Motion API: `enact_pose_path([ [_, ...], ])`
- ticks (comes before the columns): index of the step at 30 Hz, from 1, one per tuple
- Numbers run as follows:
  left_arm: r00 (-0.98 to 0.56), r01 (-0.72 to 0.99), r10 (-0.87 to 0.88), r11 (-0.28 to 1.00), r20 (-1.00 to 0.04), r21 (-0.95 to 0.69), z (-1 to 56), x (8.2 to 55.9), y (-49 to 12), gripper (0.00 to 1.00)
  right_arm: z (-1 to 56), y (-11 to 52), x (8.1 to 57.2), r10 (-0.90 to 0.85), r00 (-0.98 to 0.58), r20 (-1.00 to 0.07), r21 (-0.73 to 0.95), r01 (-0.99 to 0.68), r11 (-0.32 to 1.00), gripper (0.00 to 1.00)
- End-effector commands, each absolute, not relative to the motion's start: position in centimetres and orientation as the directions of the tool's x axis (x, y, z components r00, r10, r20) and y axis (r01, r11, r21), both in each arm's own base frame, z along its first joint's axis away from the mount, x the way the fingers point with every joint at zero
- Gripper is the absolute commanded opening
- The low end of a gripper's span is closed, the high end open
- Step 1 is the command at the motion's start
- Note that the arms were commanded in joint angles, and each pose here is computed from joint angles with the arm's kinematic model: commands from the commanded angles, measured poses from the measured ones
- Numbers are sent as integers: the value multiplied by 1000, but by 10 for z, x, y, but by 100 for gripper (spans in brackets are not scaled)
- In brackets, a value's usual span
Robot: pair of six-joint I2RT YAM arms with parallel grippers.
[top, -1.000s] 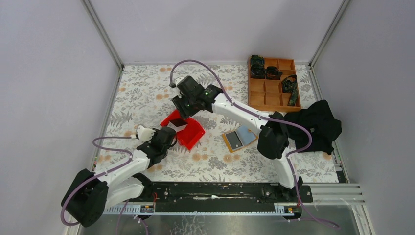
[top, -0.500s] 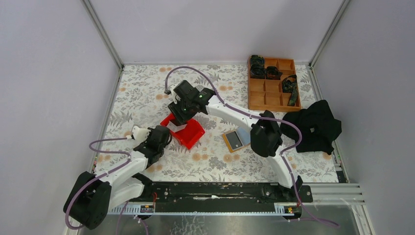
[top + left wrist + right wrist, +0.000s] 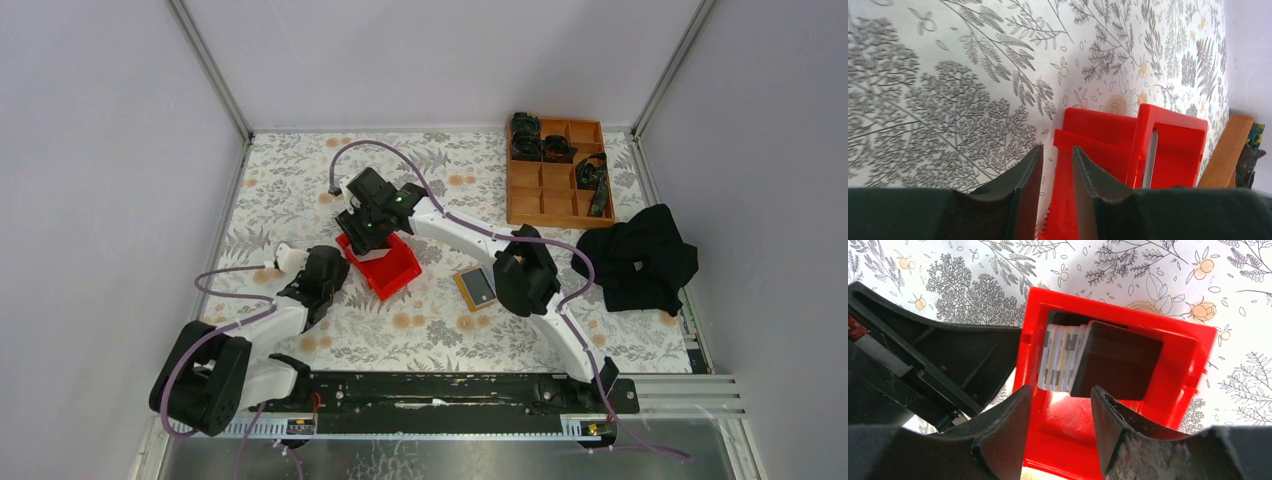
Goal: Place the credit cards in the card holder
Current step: Move the storage box to the center of the board.
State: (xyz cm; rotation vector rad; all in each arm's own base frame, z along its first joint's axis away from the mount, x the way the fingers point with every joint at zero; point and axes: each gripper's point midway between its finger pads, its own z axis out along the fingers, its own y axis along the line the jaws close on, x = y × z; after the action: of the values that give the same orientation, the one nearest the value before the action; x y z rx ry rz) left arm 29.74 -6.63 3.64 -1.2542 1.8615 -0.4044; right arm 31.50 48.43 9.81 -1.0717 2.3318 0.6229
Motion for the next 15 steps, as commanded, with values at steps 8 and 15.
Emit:
enact_pose_path([
  [8,-260,-413,-872,490,-416,-768,70,343,-109,35,109,484,362,-478,-572,-666,183,-747,639,55],
  [15,-288,-398,-858,512,-426,-761,74,342,-112,35,97,474,377,-466,-594,-655,179,-722,669,56],
])
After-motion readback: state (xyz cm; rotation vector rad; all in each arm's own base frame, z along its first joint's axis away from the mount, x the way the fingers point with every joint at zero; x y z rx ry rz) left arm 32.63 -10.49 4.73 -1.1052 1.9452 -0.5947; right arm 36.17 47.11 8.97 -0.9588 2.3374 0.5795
